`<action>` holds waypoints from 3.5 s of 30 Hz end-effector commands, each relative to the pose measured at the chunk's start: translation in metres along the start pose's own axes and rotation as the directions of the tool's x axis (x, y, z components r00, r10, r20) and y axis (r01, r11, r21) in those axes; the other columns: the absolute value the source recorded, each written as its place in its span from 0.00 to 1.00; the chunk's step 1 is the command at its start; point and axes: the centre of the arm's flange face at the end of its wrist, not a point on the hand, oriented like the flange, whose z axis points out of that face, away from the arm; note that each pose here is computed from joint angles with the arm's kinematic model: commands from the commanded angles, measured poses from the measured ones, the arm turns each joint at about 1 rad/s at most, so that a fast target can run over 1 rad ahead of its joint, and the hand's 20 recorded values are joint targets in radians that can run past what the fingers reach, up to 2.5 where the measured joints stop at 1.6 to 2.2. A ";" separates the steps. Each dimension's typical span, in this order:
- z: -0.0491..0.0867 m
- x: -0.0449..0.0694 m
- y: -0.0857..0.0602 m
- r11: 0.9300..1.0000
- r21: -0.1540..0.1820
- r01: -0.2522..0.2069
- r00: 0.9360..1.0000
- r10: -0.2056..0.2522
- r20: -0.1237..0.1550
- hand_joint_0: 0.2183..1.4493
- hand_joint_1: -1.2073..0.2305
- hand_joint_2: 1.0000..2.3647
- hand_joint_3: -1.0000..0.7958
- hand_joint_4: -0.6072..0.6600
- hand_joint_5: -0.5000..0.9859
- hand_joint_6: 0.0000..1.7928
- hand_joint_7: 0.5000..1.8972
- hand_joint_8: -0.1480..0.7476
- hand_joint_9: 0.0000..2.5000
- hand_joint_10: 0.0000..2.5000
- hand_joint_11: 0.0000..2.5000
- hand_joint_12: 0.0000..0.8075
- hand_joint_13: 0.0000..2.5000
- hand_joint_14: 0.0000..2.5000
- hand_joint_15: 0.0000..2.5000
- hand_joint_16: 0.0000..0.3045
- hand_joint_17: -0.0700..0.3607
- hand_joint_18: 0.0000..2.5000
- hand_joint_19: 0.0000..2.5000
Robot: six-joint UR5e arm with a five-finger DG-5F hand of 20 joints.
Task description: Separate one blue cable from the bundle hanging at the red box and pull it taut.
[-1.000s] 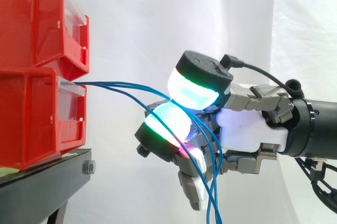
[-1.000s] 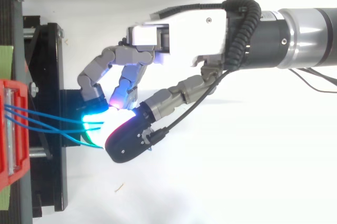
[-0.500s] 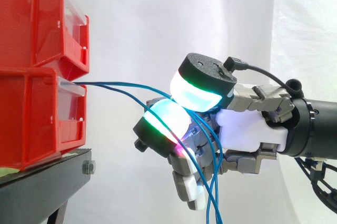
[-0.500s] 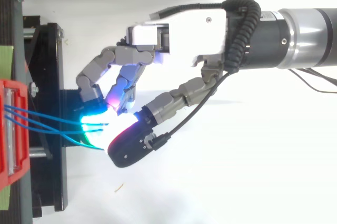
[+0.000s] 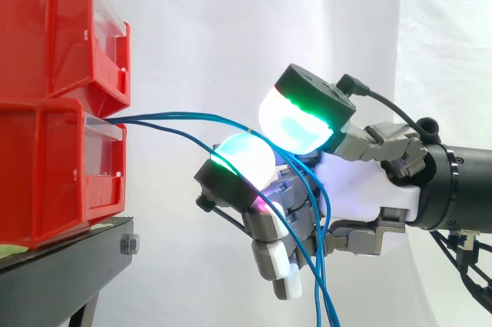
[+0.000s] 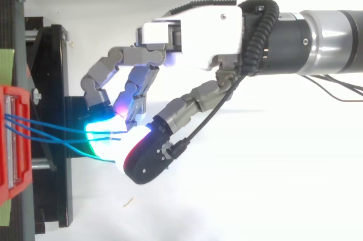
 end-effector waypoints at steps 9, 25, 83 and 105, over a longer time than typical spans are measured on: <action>0.000 0.001 0.000 1.000 -0.002 -0.008 1.000 0.008 -0.001 0.32 0.43 0.01 0.36 0.61 0.23 0.49 0.51 0.60 0.39 0.01 0.33 0.51 0.41 0.01 0.22 0.16 0.42 0.41 0.23; 0.002 0.003 0.001 1.000 -0.008 -0.009 1.000 0.009 0.002 0.39 0.26 0.01 0.39 0.56 0.21 0.51 0.46 0.59 0.35 0.01 0.35 0.51 0.39 0.01 0.22 0.16 0.41 0.40 0.21; 0.000 0.003 -0.003 1.000 0.005 -0.004 1.000 0.004 0.000 0.41 0.21 0.00 0.28 0.56 0.22 0.52 0.48 0.57 0.39 0.01 0.35 0.48 0.40 0.01 0.22 0.14 0.39 0.39 0.20; 0.000 0.004 -0.002 1.000 0.000 -0.004 1.000 0.004 -0.001 0.33 0.32 0.01 0.45 0.58 0.23 0.49 0.53 0.61 0.40 0.01 0.33 0.53 0.42 0.01 0.22 0.17 0.43 0.42 0.22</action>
